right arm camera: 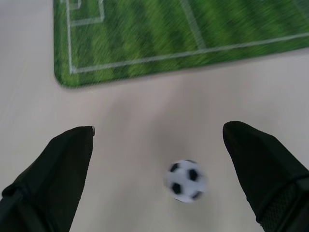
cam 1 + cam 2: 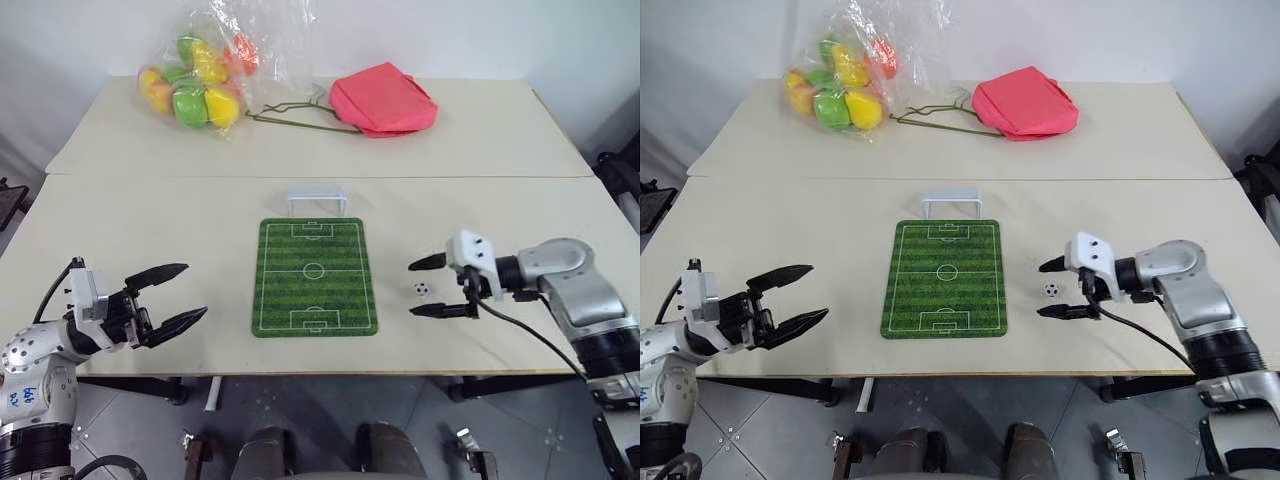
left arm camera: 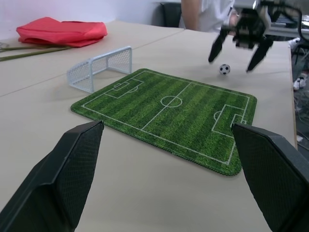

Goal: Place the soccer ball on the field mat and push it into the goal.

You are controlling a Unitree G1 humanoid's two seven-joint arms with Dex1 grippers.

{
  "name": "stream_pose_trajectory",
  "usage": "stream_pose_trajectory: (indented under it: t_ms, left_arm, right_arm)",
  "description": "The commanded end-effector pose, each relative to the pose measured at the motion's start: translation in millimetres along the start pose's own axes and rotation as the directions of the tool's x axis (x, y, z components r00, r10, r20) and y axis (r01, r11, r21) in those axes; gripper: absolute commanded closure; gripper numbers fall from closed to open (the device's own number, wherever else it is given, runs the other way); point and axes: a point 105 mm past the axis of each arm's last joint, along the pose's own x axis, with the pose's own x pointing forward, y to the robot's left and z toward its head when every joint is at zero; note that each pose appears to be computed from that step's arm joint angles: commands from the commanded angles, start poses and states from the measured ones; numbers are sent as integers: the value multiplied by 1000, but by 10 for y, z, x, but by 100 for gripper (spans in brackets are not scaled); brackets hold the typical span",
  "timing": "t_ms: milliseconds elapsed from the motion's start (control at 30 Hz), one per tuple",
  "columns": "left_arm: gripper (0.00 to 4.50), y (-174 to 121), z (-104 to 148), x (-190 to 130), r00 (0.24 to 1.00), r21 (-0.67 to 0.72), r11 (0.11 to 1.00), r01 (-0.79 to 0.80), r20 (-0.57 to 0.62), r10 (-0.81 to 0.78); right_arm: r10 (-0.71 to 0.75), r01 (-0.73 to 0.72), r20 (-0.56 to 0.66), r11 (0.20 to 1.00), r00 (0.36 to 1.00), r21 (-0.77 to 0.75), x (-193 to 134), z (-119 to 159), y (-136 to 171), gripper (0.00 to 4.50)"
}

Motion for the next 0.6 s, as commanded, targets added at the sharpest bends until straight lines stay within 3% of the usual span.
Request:
stream_pose_trajectory:
  t_ms: [33, 167, 233, 500, 533, 600]
  left_arm:
    - [0, -35, 90, -23, 1000, 42, 999, -6, 17, 6]
    - [0, -33, 109, -34, 999, 51, 998, -24, 22, 23]
    - [0, -39, 109, -42, 1000, 52, 998, -26, 18, 25]
    - [0, -37, 115, -21, 1000, 57, 998, -14, 27, 12]
    - [0, -37, 113, -19, 1000, 56, 998, -12, 28, 10]
    - [0, -33, 116, -11, 999, 58, 998, -6, 34, 4]
  right_arm:
    - [-4, 3, -7, 1000, 1000, -28, 4, -21, -74, 2]
    - [-15, 15, -17, 1000, 1000, -12, 24, -110, -138, 19]
    - [-20, 20, -16, 1000, 1000, -11, 18, -137, -161, 64]
    - [-79, 78, 41, 997, 996, 23, -31, -206, -248, 338]
    - [-85, 84, 48, 996, 995, 24, -37, -204, -256, 363]
    - [-84, 83, 66, 996, 994, 10, -50, -151, -258, 365]
